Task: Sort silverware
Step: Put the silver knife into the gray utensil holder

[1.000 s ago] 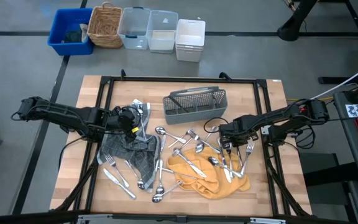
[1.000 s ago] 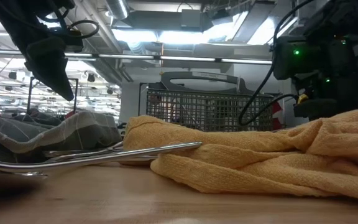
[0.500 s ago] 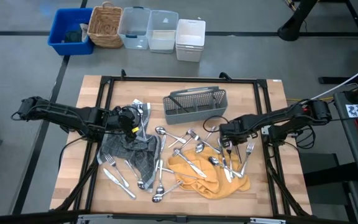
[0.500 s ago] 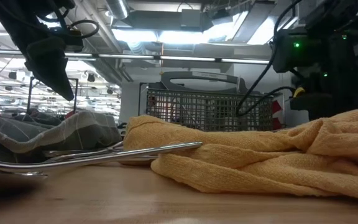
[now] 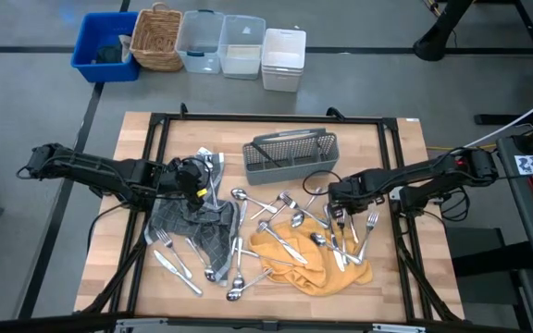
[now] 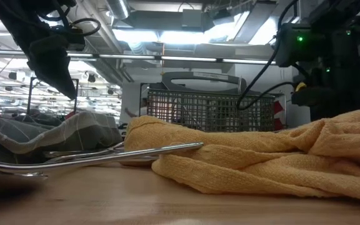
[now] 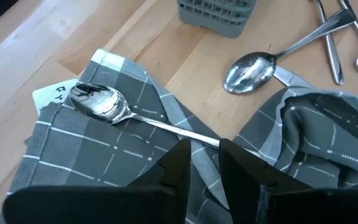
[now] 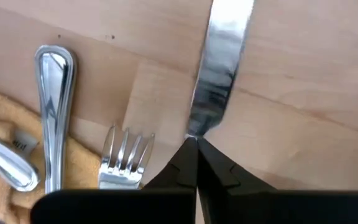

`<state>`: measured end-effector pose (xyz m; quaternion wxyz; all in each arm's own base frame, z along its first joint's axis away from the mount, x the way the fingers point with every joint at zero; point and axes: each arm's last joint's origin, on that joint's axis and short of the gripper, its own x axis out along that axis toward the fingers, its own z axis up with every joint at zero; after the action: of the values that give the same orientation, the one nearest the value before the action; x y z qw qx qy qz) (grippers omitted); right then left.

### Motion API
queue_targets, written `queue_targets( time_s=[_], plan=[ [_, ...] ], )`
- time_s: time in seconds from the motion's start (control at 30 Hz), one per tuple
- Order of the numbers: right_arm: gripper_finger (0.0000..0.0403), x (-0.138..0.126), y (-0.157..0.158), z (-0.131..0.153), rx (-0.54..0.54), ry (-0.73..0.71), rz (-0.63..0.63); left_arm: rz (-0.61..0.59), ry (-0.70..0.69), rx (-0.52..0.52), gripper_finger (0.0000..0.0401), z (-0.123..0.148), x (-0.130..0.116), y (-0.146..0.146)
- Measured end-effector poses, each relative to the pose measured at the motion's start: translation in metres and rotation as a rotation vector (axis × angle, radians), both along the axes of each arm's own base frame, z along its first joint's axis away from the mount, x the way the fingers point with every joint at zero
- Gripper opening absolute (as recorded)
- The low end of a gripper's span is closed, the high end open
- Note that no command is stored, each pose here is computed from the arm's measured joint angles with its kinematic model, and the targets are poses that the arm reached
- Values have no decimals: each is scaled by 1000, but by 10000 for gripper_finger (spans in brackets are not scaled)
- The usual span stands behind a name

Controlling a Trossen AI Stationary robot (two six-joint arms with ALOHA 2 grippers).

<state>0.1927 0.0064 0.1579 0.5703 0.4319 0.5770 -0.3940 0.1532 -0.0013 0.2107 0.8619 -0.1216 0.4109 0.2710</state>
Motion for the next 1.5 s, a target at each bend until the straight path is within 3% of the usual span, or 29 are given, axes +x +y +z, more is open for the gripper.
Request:
queue_targets(
  time_s=[0.37, 0.8, 1.17, 1.5],
  plan=[
    [31, 1, 0, -1, 0, -5, 0, 4, 1, -3, 74, 0, 0, 0],
    [111, -3, 0, -15, 14, -35, -9, 5, 1, -3, 74, 0, 0, 0],
    [110, -12, 0, -27, 9, -26, -11, 4, 1, -3, 74, 0, 0, 0],
    [41, -15, 0, -30, 23, -19, -30, 5, 1, -3, 74, 0, 0, 0]
  ],
)
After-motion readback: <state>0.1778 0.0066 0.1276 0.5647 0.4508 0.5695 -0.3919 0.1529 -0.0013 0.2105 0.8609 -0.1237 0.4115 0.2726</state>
